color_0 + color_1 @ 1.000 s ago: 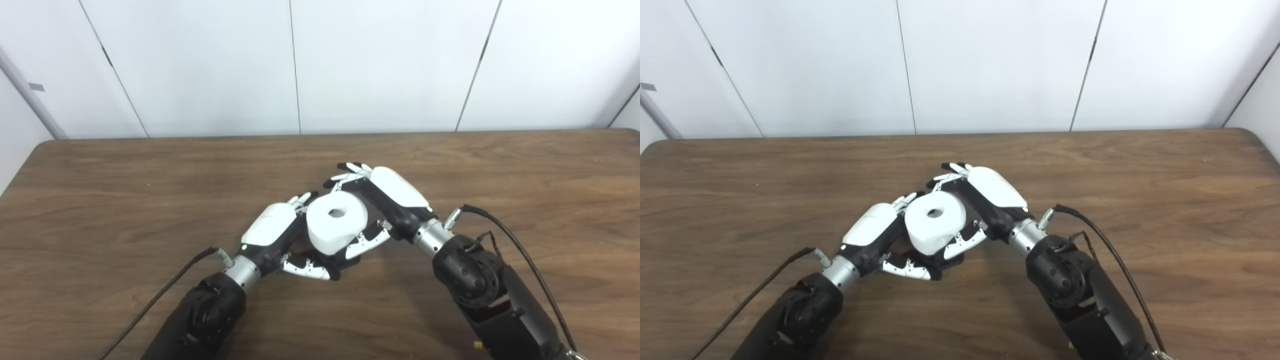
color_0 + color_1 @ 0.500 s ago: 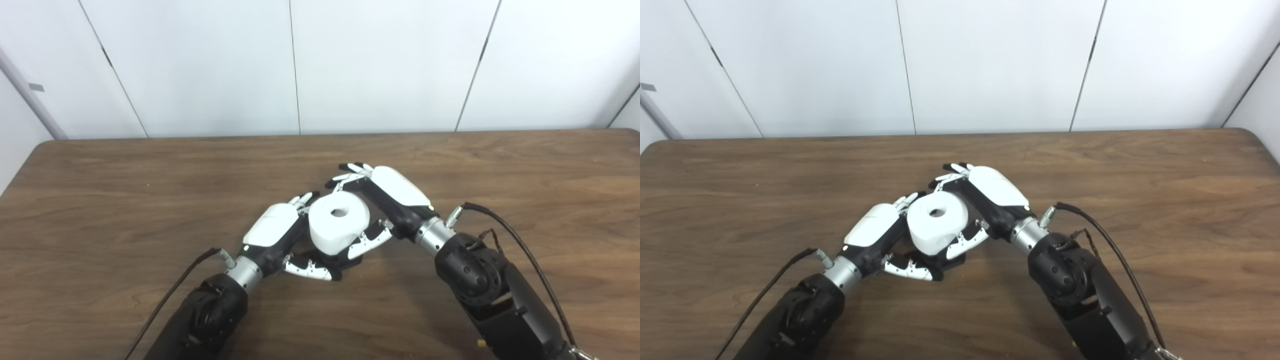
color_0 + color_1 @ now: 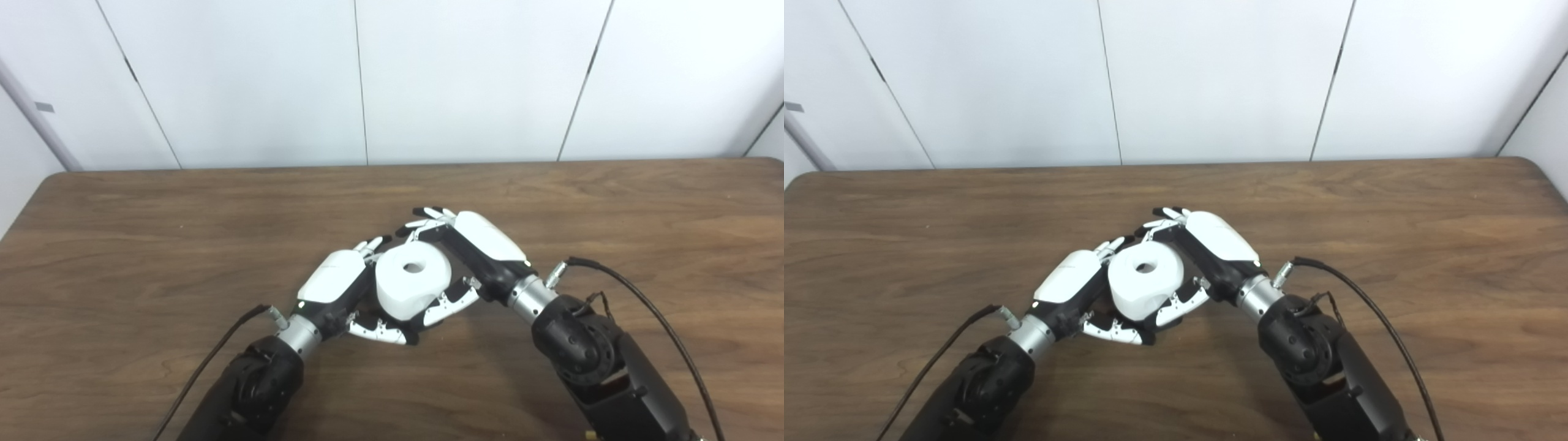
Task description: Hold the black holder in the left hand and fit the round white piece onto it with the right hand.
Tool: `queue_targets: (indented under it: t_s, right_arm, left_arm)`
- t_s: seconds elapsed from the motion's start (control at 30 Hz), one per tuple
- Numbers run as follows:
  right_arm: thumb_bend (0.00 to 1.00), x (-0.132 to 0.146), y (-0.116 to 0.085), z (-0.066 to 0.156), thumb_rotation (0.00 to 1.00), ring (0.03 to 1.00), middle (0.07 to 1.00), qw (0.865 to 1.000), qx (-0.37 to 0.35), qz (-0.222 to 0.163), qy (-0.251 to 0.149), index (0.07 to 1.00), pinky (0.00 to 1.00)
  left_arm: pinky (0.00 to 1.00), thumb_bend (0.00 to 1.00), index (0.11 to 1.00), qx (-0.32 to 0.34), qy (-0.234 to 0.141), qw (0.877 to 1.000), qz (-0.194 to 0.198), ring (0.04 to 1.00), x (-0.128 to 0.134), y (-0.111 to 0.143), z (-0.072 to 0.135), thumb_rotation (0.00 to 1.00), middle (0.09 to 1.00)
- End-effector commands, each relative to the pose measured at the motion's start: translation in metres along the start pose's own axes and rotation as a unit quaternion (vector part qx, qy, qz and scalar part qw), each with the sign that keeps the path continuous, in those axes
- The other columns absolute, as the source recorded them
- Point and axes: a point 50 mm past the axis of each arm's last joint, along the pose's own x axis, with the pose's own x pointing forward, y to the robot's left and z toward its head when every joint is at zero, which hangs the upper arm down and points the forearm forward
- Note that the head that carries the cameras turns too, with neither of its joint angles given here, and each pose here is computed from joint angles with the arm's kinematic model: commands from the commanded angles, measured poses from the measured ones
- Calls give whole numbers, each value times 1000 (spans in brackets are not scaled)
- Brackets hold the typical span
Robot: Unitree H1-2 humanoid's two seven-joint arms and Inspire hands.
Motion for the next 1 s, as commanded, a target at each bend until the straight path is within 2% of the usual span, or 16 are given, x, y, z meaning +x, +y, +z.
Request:
queue_targets:
  t_s: [0.0, 0.23, 0.63, 0.87, 0.9, 0.93, 0.97]
  right_arm:
    - [518, -7, 16, -9, 146, 953, 809, 999, 0, 38, 29, 484, 1000]
    - [518, -7, 17, -6, 146, 955, 806, 999, 11, 28, 23, 484, 1000]
    - [518, -8, 23, -13, 146, 952, 809, 999, 9, 37, 30, 484, 1000]
    - [521, -11, 18, -11, 160, 960, 849, 999, -25, 32, 29, 494, 997]
    - [696, -12, 18, -11, 236, 960, 856, 999, -27, 26, 28, 582, 982]
    - [815, -12, 17, -11, 277, 958, 858, 999, -29, 22, 28, 643, 964]
    - [855, -14, 17, -12, 291, 957, 859, 999, -28, 13, 28, 663, 957]
  left_arm:
    - [1000, 525, 480, 3, -21, 999, 27, 998, 8, 15, 6, 56, 809]
    - [1000, 525, 480, 1, -21, 999, 26, 996, 7, 15, 5, 56, 808]
    - [1000, 525, 480, 2, -21, 999, 27, 998, 8, 16, 7, 56, 808]
    - [1000, 525, 480, 2, -23, 999, 29, 997, 7, 18, 5, 57, 807]
    - [1000, 525, 480, 2, -22, 999, 29, 997, 7, 18, 5, 56, 807]
    - [1000, 525, 480, 2, -22, 999, 29, 997, 7, 18, 5, 56, 807]
    - [1000, 525, 480, 2, -22, 999, 29, 997, 7, 18, 5, 56, 807]
